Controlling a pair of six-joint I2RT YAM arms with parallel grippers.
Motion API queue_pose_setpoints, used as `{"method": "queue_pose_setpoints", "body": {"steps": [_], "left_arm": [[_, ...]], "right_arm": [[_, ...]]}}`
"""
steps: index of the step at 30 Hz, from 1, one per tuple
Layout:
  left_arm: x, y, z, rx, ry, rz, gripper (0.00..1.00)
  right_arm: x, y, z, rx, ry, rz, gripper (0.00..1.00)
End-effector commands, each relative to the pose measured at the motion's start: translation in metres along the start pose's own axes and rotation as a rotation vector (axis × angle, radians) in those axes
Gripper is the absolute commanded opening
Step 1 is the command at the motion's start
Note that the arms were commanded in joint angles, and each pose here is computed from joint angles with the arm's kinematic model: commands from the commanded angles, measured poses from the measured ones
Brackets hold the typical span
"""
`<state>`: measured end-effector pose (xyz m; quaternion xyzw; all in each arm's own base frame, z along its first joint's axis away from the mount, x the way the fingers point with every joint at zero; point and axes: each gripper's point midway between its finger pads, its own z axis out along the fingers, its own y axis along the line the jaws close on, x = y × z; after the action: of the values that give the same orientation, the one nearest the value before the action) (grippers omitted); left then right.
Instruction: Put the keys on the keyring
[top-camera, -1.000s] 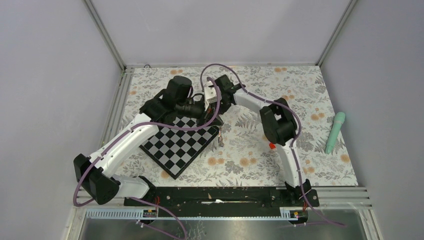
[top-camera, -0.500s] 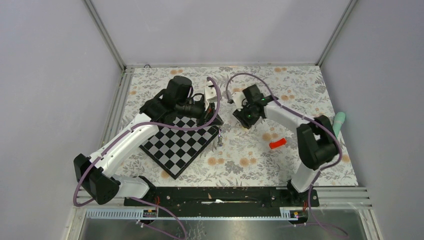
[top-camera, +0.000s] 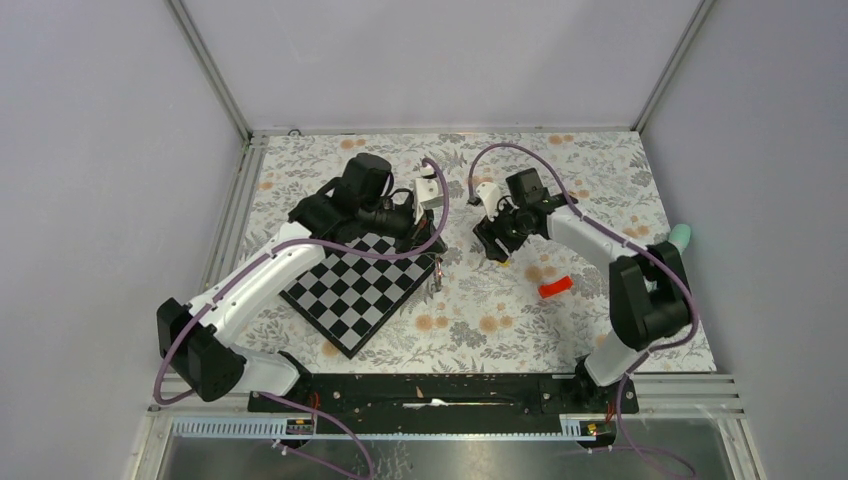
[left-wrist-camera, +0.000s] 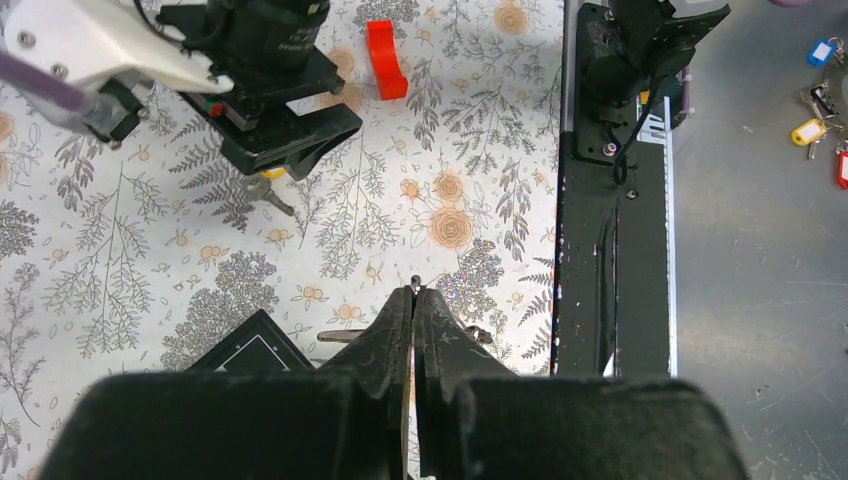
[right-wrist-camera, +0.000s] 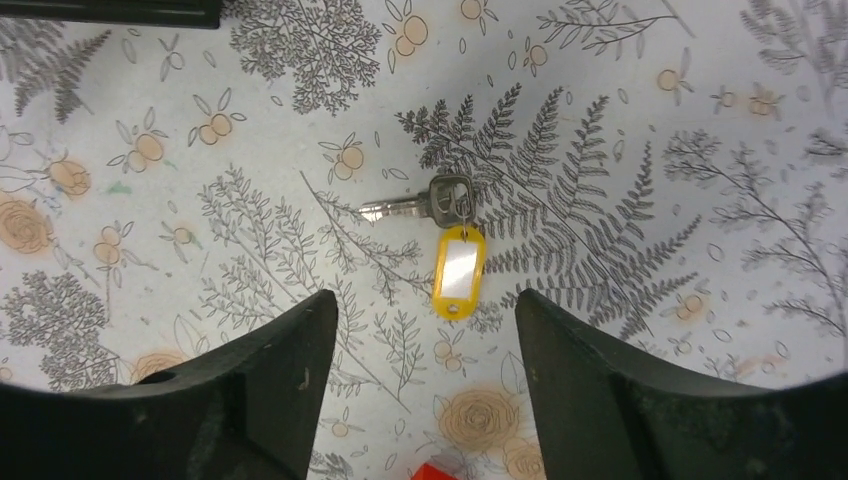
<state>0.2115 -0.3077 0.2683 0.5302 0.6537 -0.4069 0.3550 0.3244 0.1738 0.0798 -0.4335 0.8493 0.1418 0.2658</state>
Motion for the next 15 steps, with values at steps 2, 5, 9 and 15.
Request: {"method": "queue_pose_setpoints", "body": {"steps": [2, 5, 9, 15], "left_arm": [[-0.027, 0.002, -0.004, 0.006, -0.061, 0.062, 0.0], [-0.029, -0.001, -0.004, 0.027, -0.067, 0.054, 0.0], [-0.029, -0.003, -0.004, 0.03, -0.07, 0.052, 0.0], [-0.03, -0.003, -0.004, 0.033, -0.071, 0.052, 0.0]], "right_arm": [[-0.009, -0.008, 0.025, -0.033, 0.029, 0.025, 0.68], [-0.007, -0.012, 0.035, -0.043, 0.065, 0.032, 0.62], [-0.007, -0.016, 0.043, -0.051, 0.084, 0.035, 0.53], [0.003, -0.019, 0.048, -0.047, 0.128, 0.021, 0.41]]}}
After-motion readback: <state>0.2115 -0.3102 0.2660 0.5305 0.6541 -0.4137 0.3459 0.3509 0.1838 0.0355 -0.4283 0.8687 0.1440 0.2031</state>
